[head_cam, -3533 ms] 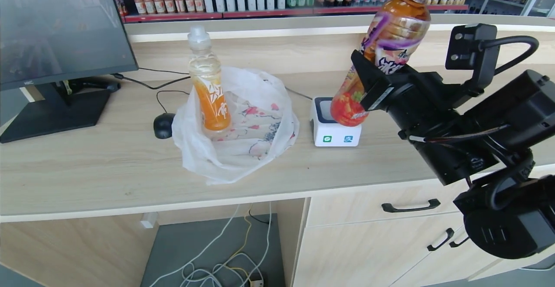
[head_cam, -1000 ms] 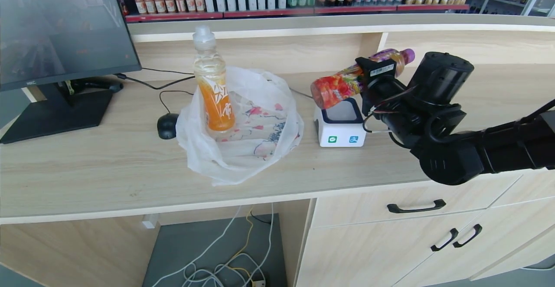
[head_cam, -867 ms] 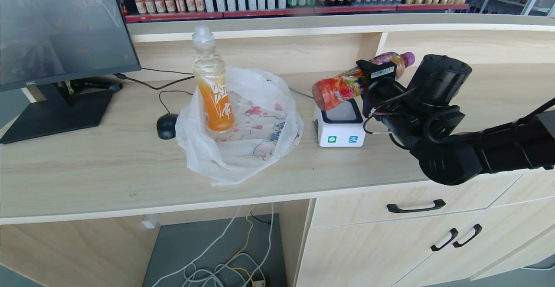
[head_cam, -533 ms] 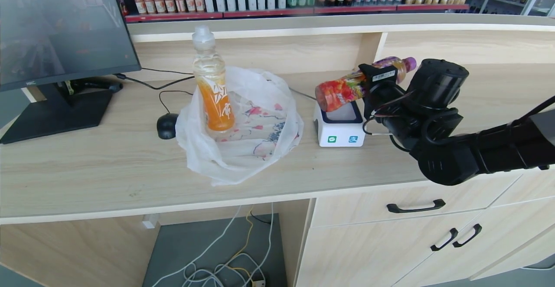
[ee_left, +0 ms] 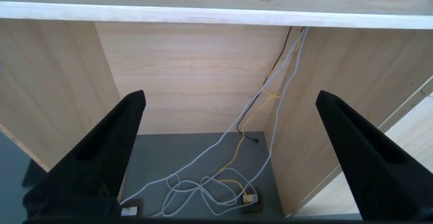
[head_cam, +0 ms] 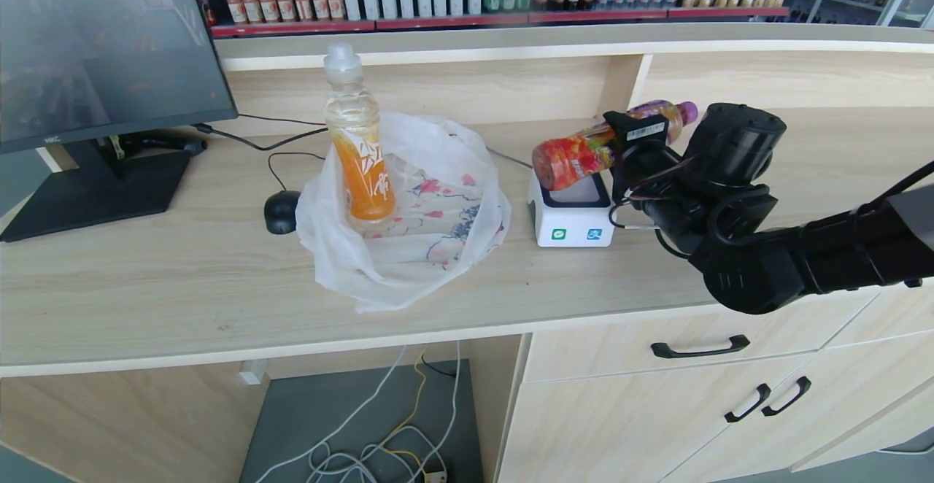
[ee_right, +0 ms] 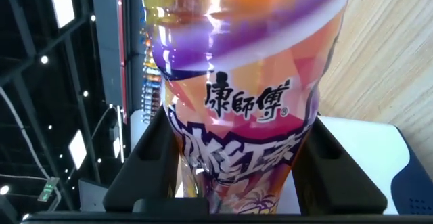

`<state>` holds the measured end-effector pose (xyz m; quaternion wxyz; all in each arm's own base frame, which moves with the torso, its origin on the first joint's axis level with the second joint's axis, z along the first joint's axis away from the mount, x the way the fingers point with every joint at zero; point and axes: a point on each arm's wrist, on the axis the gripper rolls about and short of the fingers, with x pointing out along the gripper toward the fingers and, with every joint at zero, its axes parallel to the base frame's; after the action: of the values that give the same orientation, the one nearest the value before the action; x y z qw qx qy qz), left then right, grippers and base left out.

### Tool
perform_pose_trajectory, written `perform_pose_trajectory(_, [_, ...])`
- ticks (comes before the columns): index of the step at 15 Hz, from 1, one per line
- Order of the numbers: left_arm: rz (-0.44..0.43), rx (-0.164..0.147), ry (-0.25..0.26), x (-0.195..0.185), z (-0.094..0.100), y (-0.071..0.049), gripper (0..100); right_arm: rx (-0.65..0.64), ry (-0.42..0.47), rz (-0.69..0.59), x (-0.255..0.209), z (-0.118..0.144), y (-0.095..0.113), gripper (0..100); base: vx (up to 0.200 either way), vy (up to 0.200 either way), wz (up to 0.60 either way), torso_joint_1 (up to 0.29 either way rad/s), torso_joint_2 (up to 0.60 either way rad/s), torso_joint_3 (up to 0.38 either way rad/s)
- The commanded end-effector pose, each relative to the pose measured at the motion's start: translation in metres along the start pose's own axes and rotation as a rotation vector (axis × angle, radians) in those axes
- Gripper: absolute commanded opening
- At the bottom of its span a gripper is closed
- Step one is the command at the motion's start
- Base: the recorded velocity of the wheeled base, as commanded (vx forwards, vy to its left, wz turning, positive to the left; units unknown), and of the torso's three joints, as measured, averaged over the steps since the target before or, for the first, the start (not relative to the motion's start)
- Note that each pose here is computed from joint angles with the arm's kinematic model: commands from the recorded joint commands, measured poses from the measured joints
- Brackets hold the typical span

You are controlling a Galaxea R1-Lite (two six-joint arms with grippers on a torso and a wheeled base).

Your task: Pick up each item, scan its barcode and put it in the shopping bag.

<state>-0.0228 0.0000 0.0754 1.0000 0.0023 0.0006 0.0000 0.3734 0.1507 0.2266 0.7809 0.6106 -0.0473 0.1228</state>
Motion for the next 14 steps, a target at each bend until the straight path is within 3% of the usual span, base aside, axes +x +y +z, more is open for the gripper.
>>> perform_pose_trajectory(1, [0.0,0.0,-0.001,0.0,0.0001,0.0,100,-0.001,0.0,-0.002,-0.0002,0.0001,-0.0004,0,0.0,0.0,0.0,0.0,0.0,0.0])
perform_pose_trajectory(14, [0.0,0.0,0.002,0.0001,0.0,0.0,100,0.011,0.001,-0.011,-0.0015,-0.0002,-0.0025,0,0.0,0.0,0.0,0.0,0.0,0.0])
